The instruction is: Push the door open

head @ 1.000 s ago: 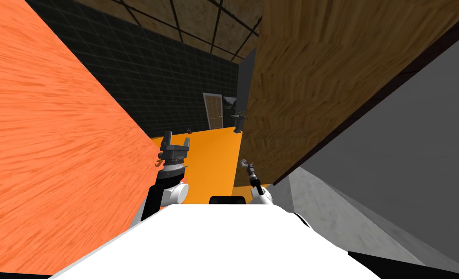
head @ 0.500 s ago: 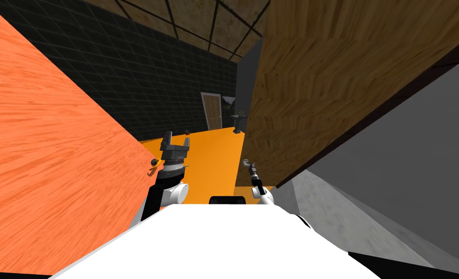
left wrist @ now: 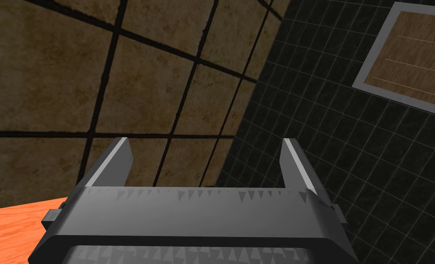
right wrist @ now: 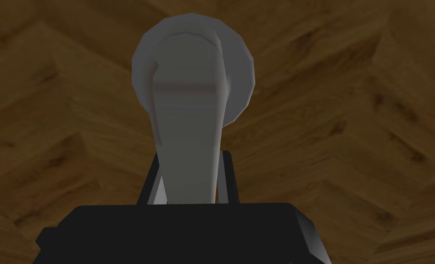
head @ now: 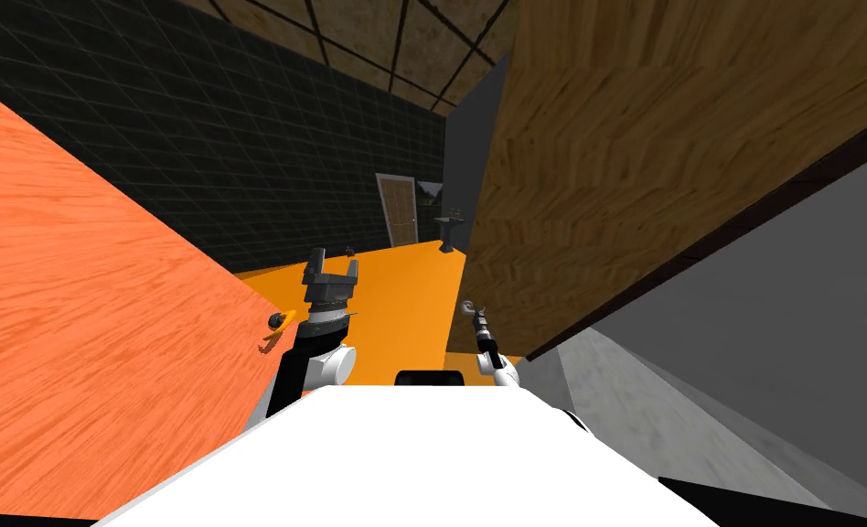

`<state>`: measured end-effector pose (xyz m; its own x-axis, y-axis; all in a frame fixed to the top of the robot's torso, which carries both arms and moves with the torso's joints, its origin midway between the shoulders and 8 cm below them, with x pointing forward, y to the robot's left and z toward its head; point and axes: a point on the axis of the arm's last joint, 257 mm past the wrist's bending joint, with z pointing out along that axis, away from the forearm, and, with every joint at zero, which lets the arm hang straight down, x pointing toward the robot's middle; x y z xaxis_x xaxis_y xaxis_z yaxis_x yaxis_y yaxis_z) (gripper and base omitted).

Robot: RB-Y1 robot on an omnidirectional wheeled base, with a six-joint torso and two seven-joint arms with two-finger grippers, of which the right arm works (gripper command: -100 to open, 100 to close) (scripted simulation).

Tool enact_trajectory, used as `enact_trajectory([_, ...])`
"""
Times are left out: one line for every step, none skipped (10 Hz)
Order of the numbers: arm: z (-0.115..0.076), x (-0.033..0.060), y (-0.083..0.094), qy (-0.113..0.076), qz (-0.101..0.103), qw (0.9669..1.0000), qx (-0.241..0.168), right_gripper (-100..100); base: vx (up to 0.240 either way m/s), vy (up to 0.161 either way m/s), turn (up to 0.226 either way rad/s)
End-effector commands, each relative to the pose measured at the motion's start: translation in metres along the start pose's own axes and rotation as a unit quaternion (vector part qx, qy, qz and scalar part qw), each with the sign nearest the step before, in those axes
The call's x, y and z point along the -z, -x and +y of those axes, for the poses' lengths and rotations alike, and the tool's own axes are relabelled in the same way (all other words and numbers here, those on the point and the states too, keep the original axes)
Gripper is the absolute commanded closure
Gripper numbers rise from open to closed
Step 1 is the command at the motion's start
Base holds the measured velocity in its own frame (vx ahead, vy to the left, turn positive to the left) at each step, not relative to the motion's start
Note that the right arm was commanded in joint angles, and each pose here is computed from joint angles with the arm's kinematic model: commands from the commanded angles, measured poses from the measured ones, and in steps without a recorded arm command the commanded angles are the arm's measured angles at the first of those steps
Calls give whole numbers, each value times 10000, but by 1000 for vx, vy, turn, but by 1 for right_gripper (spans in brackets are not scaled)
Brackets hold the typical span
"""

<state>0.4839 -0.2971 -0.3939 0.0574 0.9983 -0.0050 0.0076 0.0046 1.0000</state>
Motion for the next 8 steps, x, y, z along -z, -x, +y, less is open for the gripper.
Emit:
enact_trajectory([23,-20,87,30,-101,9999,6,100,188,54,-53])
enact_trajectory([24,-15,144,31,-172,9998,6,100,195,73,-43])
enact_trajectory([25,-8,206,33,-250,9997,4,100,199,101,-57])
enact_trajectory([25,0,270,34,-331,9994,2,100,222,87,-63])
enact_trajectory([25,9,334,35,-414,9991,-2,100,241,106,-62])
enact_trajectory([25,19,395,36,-494,9988,-6,100,214,108,-71])
enact_trajectory([24,28,450,36,-569,9984,-11,100,186,84,-62])
enact_trajectory([24,38,498,37,-634,9980,-16,100,172,74,-52])
